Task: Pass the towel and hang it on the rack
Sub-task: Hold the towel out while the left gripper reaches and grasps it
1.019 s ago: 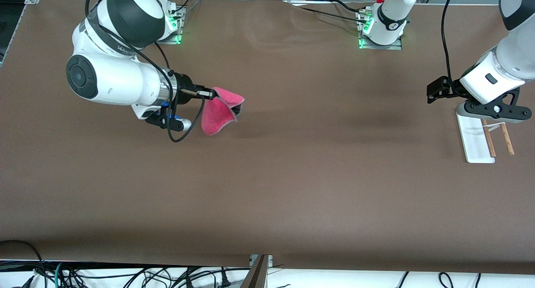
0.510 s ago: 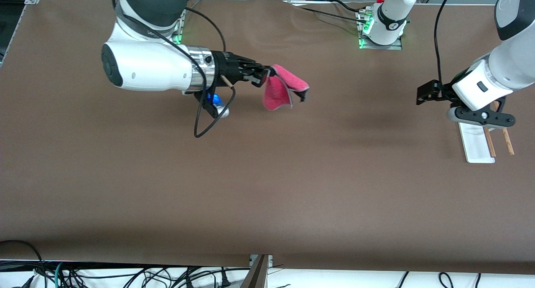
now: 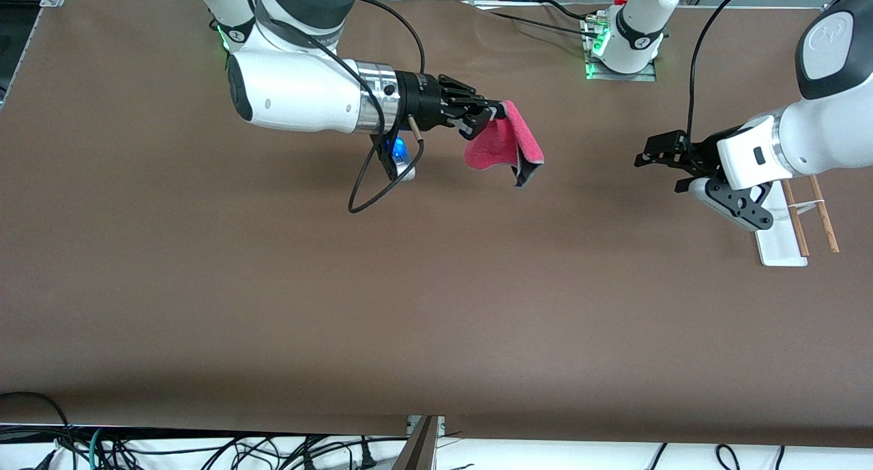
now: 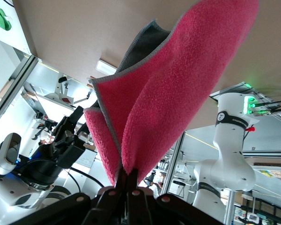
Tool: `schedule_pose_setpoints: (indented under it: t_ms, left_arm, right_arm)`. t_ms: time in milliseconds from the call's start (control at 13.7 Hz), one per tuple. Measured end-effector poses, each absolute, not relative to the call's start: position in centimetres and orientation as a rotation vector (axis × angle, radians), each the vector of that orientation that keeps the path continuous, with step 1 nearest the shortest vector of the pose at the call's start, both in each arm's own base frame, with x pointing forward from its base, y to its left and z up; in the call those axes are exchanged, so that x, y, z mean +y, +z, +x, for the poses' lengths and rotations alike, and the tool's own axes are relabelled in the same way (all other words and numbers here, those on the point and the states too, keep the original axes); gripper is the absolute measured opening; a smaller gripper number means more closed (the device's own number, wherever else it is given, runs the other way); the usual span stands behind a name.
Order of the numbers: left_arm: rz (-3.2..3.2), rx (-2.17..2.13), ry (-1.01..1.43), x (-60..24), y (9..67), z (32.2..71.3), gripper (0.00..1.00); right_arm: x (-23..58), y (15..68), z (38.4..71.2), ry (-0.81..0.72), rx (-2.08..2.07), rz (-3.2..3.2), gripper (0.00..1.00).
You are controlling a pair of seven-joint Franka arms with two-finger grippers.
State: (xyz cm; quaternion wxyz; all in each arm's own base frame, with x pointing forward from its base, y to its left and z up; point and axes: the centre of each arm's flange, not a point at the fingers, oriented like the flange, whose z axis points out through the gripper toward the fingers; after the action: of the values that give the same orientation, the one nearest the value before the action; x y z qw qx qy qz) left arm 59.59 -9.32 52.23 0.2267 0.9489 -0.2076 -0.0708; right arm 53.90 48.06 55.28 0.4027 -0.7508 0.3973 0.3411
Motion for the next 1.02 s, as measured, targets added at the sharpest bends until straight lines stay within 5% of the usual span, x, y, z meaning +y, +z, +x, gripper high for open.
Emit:
schedule_pose_setpoints:
  t_ms: [1019]
  left_arm:
    - [1.754, -1.163, 0.31, -14.8, 43.7, 61.2, 1.0]
  right_arm:
    - [49.2, 55.6, 53.3, 0.854, 1.026, -1.863, 0.02]
